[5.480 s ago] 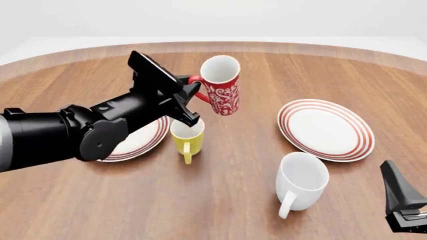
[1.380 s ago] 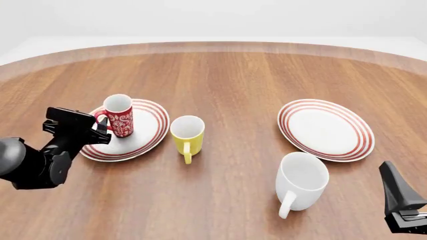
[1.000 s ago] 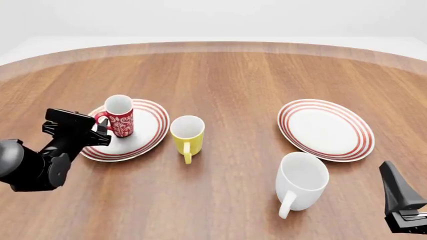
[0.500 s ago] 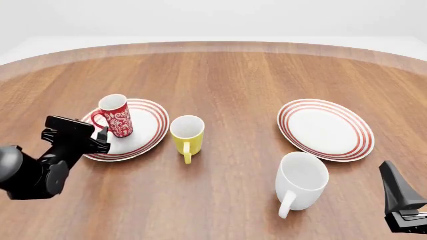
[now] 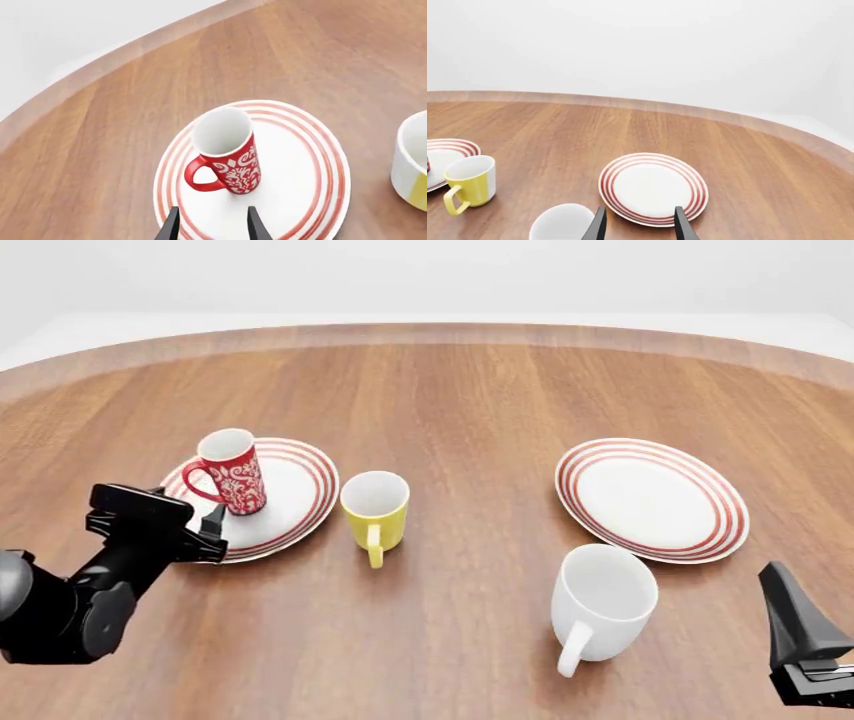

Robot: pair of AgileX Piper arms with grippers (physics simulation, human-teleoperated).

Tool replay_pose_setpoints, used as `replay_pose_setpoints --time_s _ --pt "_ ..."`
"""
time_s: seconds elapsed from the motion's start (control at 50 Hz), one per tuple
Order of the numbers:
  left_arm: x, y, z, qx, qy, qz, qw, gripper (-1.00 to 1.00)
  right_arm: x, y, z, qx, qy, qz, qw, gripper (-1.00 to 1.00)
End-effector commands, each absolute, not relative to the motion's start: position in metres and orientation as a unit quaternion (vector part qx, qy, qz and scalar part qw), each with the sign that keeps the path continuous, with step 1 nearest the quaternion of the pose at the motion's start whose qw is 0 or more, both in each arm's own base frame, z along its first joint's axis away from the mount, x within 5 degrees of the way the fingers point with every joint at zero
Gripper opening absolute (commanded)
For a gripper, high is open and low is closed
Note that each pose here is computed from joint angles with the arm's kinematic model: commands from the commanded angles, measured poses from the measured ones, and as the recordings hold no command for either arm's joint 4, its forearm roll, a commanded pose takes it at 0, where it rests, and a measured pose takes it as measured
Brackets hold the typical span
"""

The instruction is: Put the red mug on the left plate.

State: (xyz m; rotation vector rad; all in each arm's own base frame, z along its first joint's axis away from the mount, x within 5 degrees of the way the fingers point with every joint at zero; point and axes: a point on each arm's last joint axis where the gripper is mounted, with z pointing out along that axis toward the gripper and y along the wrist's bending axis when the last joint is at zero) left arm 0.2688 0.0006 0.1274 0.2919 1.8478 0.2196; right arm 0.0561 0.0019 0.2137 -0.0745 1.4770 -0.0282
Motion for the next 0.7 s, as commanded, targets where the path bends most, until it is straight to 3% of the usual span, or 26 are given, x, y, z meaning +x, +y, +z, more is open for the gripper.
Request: replay_pose_setpoints --time_s 0.02,0.7 --pt "0.261 -0.011 0.132 0.134 0.791 0.075 0.592 1.00 0.056 0.002 0.214 -0.034 0.673 -0.013 0.739 1.00" --pt "0.252 -0.040 0.137 0.163 0.787 0.027 0.594 1.00 0.056 0.002 0.214 -0.038 0.673 -0.011 0.739 1.00"
